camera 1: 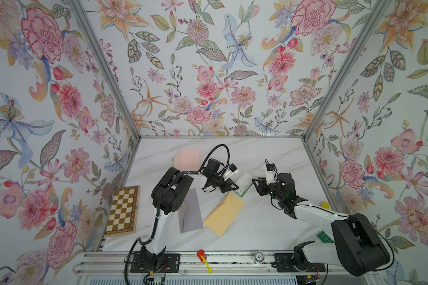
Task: Fold the letter paper in half and place it into the envelope
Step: Pick up the letter paper from the center of the board.
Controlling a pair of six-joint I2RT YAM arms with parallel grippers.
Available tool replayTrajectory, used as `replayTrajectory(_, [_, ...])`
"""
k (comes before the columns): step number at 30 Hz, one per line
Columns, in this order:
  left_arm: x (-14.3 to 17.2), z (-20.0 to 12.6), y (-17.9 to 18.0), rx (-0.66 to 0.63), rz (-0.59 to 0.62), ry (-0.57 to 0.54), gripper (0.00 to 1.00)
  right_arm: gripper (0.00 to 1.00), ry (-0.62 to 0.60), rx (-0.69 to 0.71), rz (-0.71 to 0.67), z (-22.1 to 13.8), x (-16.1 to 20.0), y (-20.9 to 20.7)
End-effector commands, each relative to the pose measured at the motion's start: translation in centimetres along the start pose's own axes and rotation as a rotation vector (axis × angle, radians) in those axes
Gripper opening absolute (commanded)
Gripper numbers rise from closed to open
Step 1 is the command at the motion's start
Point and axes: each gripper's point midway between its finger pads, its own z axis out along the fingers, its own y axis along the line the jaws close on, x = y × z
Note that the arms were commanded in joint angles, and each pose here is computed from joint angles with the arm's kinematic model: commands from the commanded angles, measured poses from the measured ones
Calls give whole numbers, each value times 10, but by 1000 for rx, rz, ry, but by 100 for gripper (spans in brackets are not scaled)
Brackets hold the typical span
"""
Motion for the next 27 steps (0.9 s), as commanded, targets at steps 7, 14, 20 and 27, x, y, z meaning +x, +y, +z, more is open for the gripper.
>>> replayTrajectory(7, [-80,-36,-27,-26,23,-219,2,61,-7,-230,64,-41,-46,25])
replayTrajectory(14, [-132,-72,-63,36,11,-442,2,64,34,-407,165,-42,-50,40])
replayTrajectory(20, [-138,-78,-67,41,-7,-461,0,65,24,-517,232,-31,-56,46])
replayTrajectory(27, [-135,-77,-67,29,-11,-443,0,65,-15,-558,279,-23,-67,47])
